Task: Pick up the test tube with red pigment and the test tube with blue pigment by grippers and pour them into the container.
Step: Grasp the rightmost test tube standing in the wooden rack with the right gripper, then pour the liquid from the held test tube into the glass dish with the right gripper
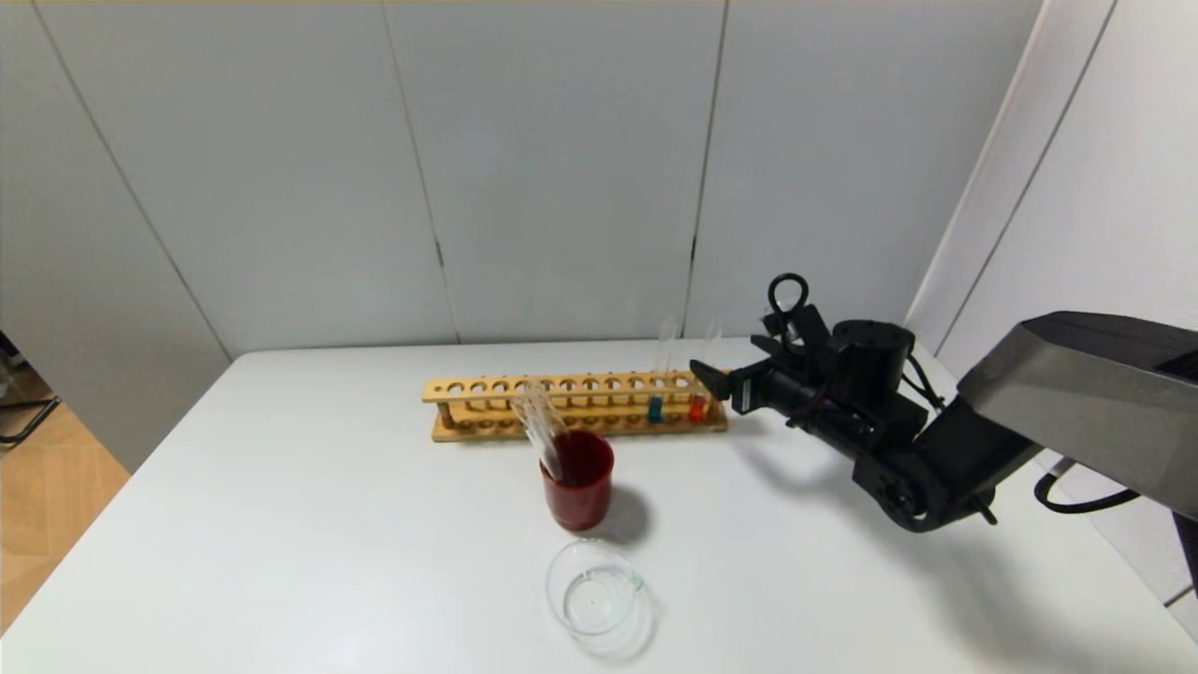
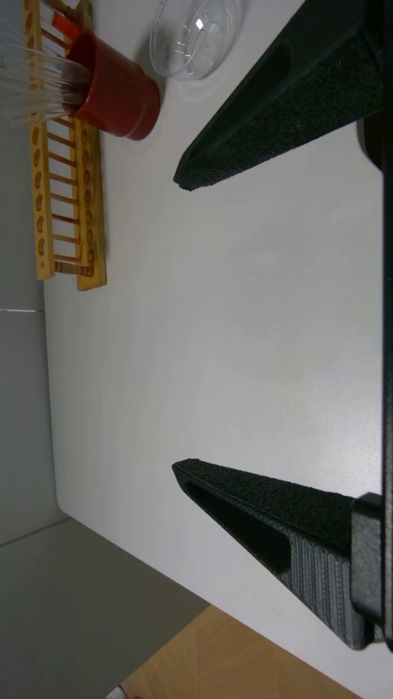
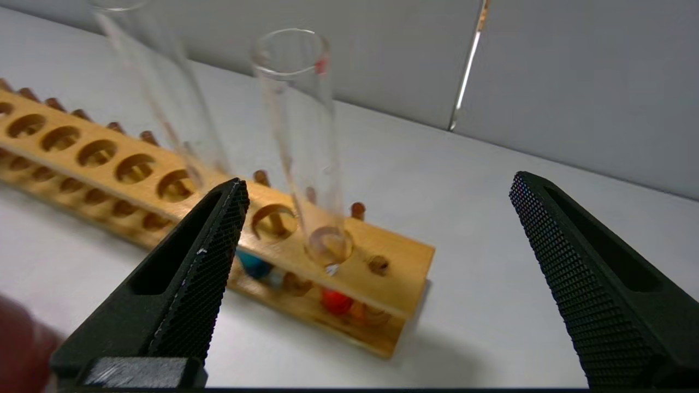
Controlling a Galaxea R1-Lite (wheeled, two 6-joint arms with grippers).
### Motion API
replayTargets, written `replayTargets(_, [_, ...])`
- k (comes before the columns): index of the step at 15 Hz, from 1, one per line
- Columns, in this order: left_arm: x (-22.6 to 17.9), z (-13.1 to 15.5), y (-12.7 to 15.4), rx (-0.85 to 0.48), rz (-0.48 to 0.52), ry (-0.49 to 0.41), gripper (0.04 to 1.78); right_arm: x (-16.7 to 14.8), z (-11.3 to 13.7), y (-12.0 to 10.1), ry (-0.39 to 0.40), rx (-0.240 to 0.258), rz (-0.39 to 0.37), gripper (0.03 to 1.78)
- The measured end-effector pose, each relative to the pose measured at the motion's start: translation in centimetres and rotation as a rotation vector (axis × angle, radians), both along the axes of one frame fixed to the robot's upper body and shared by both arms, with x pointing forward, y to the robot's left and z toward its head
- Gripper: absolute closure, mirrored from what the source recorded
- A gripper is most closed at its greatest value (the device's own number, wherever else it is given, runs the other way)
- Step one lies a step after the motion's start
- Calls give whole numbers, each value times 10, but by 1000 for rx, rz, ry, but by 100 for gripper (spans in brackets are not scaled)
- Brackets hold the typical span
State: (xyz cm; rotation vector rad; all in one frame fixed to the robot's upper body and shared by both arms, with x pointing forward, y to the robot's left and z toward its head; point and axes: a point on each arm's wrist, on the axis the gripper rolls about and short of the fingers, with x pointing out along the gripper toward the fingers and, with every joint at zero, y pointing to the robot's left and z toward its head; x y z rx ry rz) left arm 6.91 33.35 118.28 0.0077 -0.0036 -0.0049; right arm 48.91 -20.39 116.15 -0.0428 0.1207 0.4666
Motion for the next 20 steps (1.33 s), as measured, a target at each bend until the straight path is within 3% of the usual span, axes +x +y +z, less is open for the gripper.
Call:
replayTargets(7, [0,0,0,0,0,0,8,12,-16,14,-5,-12,28,7])
replayTargets(9, [0,0,0,0,0,0,8,15,-17,15,-13,-12,29,15])
replayTargets(12, [0,0,0,1,0,0,8,18,-17,18,-13,-17,32,44])
replayTargets(17, [0,0,0,0,0,0,8,25,-15,20,-35,-10,32,133])
replayTargets(18, [0,0,0,1,0,0,8,25,-15,21,-37,-8,32,143])
replayTargets(20, [0,0,0,1,0,0,8,27,-14,20,-42,-6,31,146])
